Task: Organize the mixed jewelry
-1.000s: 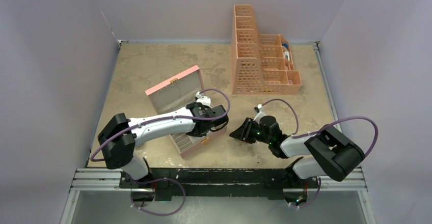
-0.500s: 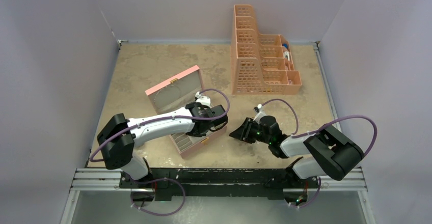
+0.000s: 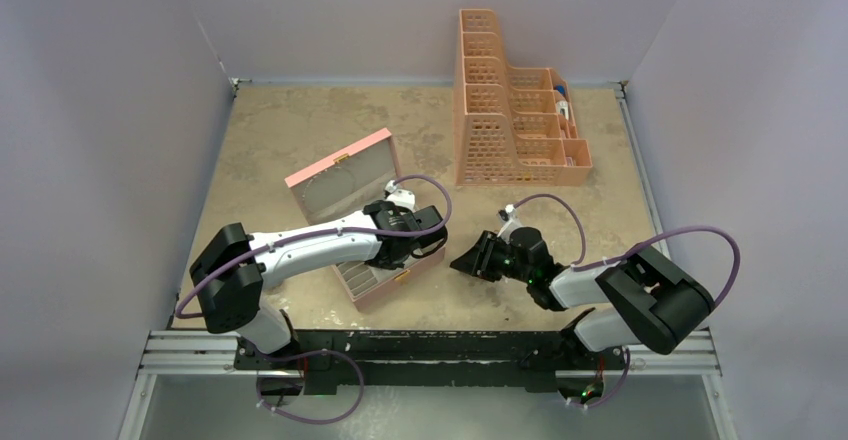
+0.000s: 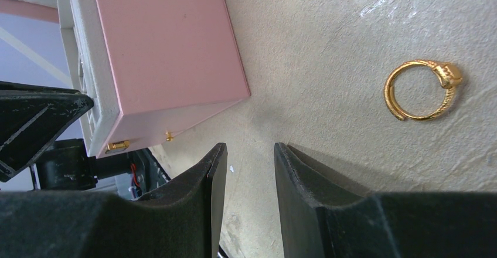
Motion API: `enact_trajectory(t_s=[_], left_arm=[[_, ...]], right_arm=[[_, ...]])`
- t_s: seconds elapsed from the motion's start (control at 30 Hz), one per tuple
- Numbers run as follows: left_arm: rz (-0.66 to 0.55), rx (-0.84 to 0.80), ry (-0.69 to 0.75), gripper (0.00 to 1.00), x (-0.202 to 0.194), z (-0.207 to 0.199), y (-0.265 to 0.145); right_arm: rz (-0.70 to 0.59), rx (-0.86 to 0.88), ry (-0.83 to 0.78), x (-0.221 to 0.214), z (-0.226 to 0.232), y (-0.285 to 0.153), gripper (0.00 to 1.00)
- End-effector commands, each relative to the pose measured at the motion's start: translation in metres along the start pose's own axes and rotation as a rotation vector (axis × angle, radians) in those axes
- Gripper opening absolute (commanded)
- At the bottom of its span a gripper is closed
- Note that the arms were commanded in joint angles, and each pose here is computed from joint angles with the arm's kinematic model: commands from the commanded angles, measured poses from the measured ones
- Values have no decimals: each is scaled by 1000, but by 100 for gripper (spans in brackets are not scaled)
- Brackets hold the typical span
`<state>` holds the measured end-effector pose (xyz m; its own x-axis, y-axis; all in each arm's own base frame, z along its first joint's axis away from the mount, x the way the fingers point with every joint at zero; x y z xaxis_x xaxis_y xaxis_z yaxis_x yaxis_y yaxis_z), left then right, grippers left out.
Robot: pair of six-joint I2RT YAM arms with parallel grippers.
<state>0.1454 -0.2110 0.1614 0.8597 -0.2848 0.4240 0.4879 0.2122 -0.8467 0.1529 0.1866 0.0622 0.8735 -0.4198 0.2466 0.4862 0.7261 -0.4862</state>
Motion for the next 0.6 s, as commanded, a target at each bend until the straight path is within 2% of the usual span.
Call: enact_trajectory(t_s=[0.0, 0.57], left_arm=[[-5, -20, 10, 15, -1, -3, 1], [4, -78, -20, 18, -2, -10, 0]], right_arm=[[3, 2, -21, 1, 2, 3, 39], [6, -1, -22, 2, 2, 4, 39]])
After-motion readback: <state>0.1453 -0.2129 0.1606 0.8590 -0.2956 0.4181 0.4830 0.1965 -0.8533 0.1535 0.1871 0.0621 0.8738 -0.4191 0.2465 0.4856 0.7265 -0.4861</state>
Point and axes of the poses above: each gripper's point midway between its finger pads, its own y axis out along the fingers, its own z axis along the line the jaws close on, x = y × z, the point moved 8 cm from there along -y, back along the fingers, and after that the axes turned 7 degrees about y, right-handed, at the moved point
